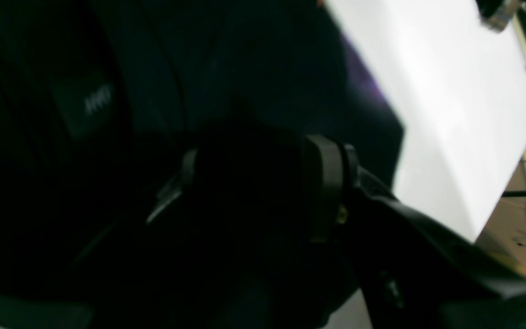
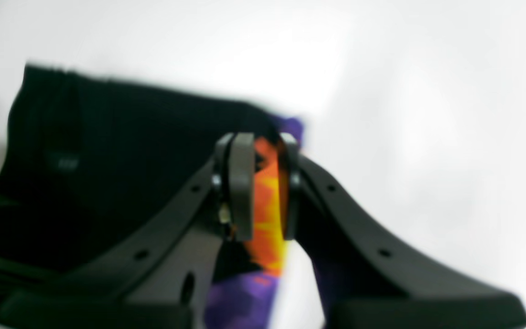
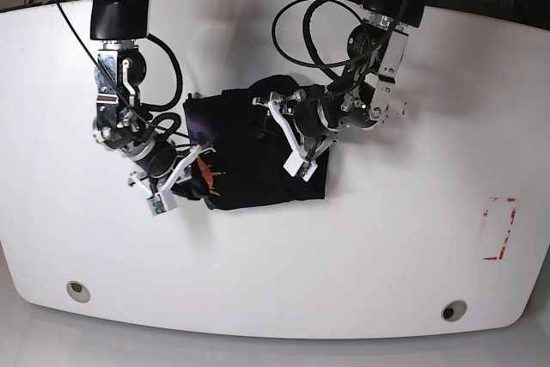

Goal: Layout the t-shirt on the table in an organized manner, then fold the t-shirt properly
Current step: 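Hold the bundle with both grippers and rotate it to square it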

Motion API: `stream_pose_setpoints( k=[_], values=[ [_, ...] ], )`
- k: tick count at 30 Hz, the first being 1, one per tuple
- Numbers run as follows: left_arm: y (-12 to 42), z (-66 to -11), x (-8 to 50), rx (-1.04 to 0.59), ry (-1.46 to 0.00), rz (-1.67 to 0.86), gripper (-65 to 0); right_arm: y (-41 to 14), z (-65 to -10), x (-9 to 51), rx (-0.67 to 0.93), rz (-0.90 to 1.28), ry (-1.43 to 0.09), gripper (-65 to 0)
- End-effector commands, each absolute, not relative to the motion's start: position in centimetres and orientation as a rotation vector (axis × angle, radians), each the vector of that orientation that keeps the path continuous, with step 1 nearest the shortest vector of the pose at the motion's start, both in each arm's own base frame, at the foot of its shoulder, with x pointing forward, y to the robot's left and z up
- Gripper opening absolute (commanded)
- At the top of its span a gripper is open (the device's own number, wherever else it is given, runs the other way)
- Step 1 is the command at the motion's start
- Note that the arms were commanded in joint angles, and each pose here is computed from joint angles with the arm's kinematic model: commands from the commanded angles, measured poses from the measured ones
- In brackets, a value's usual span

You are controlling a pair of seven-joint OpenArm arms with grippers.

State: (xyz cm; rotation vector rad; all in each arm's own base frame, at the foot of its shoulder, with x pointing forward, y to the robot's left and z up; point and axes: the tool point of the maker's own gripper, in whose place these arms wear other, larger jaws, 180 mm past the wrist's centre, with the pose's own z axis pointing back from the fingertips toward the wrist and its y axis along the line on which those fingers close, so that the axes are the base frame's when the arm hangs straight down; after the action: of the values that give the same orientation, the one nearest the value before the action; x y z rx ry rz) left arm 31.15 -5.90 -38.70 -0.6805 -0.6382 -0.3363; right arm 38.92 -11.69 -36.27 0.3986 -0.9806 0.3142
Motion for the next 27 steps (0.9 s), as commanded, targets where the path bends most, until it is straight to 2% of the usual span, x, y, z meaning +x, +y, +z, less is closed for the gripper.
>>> stream_pose_setpoints(
  k=[1, 16, 27],
  values=[
    [-5.9, -37.8, 32.2, -0.684, -0.68, -0.336, -38.8, -11.6, -35.7, 40.0, 0.43, 0.287, -1.042, -56.8],
    [-2.6, -40.8, 32.8, -0.599, -0.611, -0.332, -38.8, -13.8, -43.6, 37.6, 0.461, 0.126, -1.019, -56.9],
    [1.2, -42.2, 36.3, -0.543, -0.616, -0.401, -38.8, -14.3, -43.1, 31.4, 0.443, 0.15, -1.007, -57.1]
  ],
)
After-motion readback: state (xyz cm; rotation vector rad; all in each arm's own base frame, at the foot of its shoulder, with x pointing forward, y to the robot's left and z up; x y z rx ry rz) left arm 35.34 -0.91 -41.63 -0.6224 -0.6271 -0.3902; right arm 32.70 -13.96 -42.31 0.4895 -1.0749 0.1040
